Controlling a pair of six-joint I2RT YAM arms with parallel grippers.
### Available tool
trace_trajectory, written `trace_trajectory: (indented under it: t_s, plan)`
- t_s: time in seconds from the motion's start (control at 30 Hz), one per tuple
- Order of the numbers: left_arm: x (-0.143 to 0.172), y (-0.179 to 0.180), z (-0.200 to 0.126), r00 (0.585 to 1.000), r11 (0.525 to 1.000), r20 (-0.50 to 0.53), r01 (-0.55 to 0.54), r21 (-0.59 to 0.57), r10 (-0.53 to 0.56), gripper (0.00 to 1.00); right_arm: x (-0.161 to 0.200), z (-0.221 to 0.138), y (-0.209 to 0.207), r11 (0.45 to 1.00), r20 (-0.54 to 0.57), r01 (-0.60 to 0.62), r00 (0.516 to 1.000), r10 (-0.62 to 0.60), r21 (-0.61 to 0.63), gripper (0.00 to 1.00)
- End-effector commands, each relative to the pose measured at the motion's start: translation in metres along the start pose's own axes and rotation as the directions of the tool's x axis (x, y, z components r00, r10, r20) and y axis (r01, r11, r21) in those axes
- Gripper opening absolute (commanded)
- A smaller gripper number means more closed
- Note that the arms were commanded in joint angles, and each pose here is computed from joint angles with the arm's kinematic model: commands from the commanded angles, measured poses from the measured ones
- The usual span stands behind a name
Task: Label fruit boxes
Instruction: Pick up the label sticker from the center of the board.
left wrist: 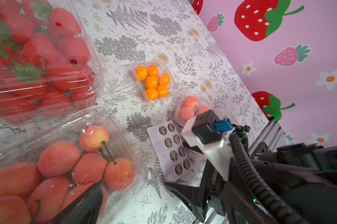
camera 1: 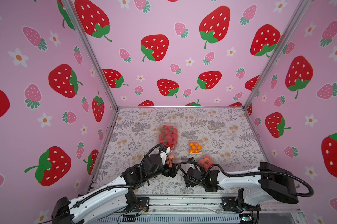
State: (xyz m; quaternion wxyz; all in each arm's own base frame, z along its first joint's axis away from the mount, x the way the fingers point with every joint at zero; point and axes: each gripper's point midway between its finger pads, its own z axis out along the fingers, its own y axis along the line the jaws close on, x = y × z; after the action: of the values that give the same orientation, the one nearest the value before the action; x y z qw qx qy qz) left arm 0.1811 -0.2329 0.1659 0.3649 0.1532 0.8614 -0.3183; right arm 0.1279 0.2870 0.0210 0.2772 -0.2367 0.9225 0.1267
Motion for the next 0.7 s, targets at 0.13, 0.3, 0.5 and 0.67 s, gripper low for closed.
trace_trajectory:
  t_s: [0.13,0.3,0.5,0.67]
  plan:
    - [-0.002,0.008,-0.006,1.0,0.999,0.027,0.007,-0.04,-0.006,0.99,0.008,0.019,-0.005,0.999,-0.049,-0.008,0.999,0.01,0.047,0.99]
    - [-0.003,0.011,-0.009,0.999,0.999,0.036,0.005,-0.053,-0.004,0.99,0.009,0.022,-0.024,0.982,-0.055,0.035,0.998,-0.026,0.184,0.97]
    - [-0.004,0.013,-0.01,0.999,0.998,0.046,0.001,-0.059,0.001,0.99,0.027,0.026,-0.033,0.963,-0.11,0.085,0.992,-0.059,0.254,0.87]
    - [-0.004,0.014,-0.012,0.998,0.998,0.062,0.005,-0.059,-0.001,0.99,0.042,0.023,-0.047,0.959,-0.134,0.083,0.99,-0.048,0.271,0.74]
